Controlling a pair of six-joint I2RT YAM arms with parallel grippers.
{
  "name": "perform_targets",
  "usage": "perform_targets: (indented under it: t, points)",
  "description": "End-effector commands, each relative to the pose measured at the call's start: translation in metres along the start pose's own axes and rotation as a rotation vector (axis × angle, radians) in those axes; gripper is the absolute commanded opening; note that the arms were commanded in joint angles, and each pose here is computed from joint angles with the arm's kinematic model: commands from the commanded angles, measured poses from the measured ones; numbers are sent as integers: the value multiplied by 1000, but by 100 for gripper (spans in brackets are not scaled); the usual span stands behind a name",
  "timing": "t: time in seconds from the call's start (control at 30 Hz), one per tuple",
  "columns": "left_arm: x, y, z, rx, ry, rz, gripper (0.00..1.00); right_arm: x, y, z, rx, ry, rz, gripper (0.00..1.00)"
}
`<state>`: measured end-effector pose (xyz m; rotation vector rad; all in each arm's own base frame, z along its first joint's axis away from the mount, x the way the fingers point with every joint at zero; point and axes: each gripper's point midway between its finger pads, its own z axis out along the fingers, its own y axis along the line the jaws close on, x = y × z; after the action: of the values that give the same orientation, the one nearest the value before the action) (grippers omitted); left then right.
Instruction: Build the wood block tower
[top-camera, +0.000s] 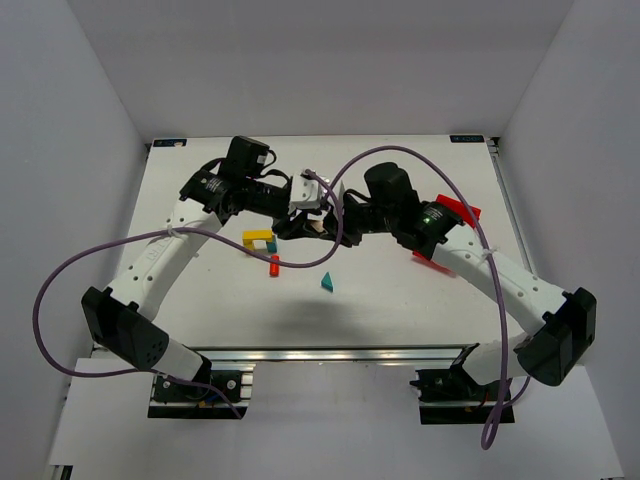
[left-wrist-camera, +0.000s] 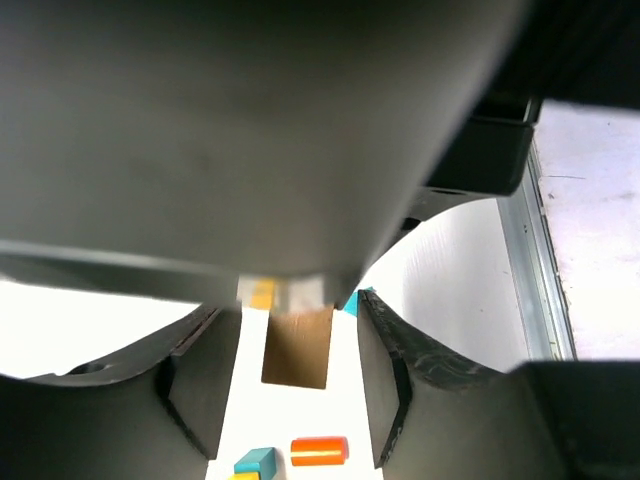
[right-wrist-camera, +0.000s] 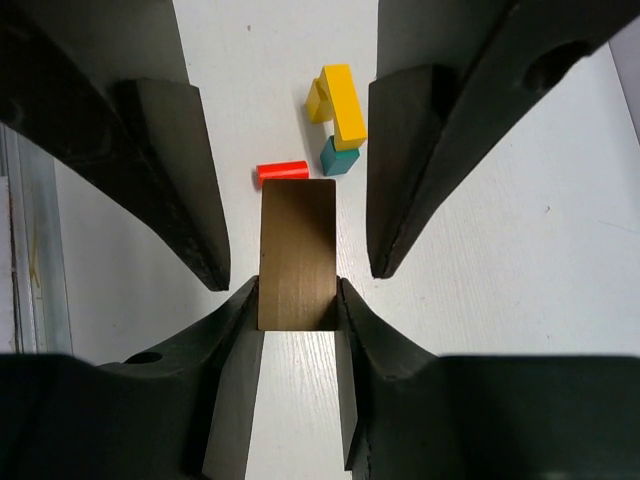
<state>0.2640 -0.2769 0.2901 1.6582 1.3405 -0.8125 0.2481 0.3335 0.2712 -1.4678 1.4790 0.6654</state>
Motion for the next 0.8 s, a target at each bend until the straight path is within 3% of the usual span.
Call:
perform_targets:
  t: [0.0, 0.5, 0.77]
  points:
    - [21, -4, -5, -21, 79, -13, 60, -69, -12, -35, 86, -223, -101, 17]
    - [20, -4, -7, -32, 75, -3, 58, -76, 5, -51, 70, -298, -142, 18]
    - [9, -11, -10, -16, 36, 17, 59, -71, 3, -39, 37, -254, -127, 18]
